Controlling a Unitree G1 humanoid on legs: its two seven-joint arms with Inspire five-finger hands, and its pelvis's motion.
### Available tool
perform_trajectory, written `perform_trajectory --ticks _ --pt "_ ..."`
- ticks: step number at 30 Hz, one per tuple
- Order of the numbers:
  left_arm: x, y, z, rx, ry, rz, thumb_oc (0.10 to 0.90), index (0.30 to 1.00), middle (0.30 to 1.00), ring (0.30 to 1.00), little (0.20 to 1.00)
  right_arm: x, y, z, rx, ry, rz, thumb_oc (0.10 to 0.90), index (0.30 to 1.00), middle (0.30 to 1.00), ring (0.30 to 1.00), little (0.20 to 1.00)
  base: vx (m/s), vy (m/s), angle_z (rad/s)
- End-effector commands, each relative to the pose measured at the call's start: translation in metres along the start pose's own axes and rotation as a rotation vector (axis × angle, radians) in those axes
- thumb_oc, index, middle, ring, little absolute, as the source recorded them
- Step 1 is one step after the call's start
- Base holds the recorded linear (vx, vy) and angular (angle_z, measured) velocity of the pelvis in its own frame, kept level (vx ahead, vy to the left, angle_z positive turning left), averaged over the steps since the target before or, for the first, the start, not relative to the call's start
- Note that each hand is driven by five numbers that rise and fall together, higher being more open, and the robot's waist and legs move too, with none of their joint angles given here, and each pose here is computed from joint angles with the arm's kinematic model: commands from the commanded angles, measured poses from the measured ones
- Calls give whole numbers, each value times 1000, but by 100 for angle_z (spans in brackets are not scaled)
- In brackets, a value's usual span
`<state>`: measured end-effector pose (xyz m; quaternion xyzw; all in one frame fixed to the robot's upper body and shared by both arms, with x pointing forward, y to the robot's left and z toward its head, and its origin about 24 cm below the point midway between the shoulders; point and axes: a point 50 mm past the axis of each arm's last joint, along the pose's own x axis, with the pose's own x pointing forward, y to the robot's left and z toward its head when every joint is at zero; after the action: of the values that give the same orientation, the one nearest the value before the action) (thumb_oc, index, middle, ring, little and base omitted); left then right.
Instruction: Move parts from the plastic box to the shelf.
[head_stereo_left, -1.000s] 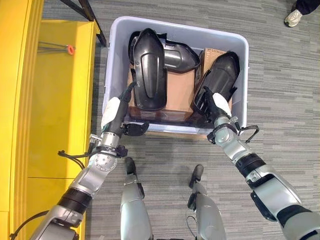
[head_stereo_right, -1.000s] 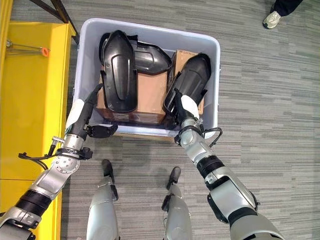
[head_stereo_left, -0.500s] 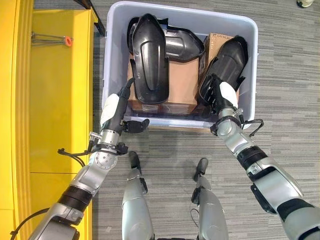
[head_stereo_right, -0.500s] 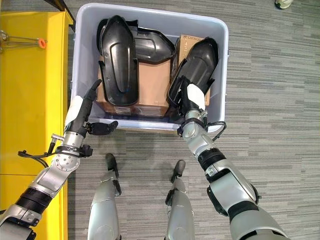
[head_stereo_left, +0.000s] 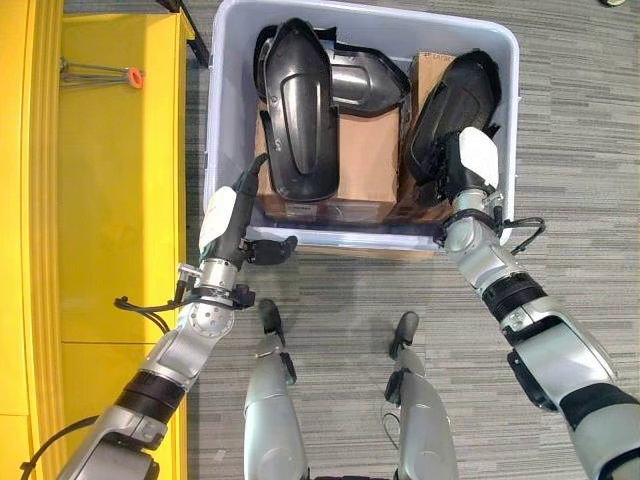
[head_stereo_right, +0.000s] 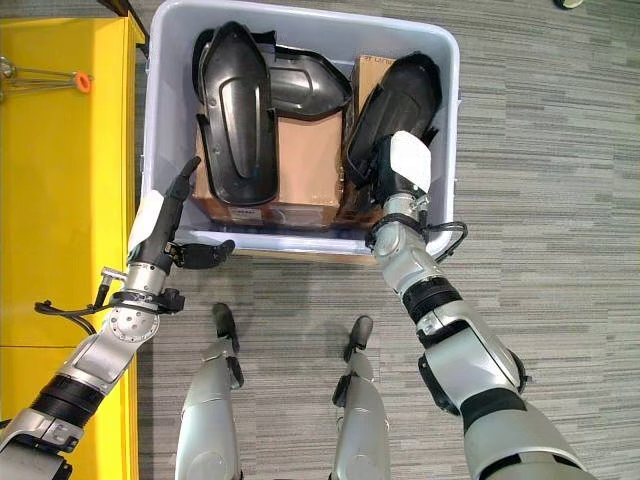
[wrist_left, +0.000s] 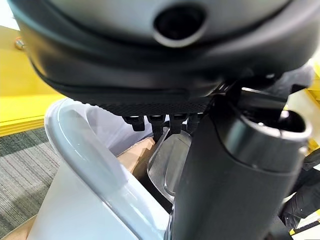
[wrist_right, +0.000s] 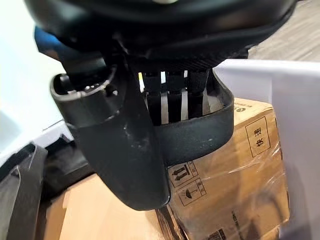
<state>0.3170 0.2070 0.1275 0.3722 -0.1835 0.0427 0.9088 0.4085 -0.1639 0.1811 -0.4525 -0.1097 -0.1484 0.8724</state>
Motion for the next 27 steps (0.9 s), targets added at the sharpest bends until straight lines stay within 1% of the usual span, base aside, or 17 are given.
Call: perform_trajectory --ticks 1,8,13,16,18,20,22,27 --pt "11 19 33 -73 -160 122 900 1000 1000 1000 1000 -1 -2 0 23 -8 38 400 300 300 300 300 0 0 0" --pt "8 12 26 -73 -130 82 900 1000 1000 1000 1000 -10 3 -1 71 -35 65 400 300 300 300 300 -10 -3 0" --pt "6 10 23 -74 -115 56 900 1000 1000 1000 1000 -16 -1 -4 90 -63 64 400 300 300 300 300 -4 -22 -1" --pt "4 9 19 -62 -101 34 900 1000 1000 1000 1000 -17 -11 -5 109 -83 39 400 300 300 300 300 -5 -23 -1" --pt "1 10 12 -52 -75 18 900 1000 1000 1000 1000 -15 -24 -5 120 -99 -2 400 300 300 300 300 47 -46 -4" --pt "0 8 11 -54 -73 9 900 1000 1000 1000 1000 -15 -26 -8 115 -96 -7 400 300 300 300 300 47 -25 -6" --pt "-4 8 5 -47 -50 -7 900 1000 1000 1000 1000 -10 -41 -7 112 -109 -57 400 300 300 300 300 50 -23 -6" --pt "-10 8 -5 -43 -14 -29 900 1000 1000 1000 1000 -3 -55 -4 95 -124 -96 400 300 300 300 300 54 -19 -4"
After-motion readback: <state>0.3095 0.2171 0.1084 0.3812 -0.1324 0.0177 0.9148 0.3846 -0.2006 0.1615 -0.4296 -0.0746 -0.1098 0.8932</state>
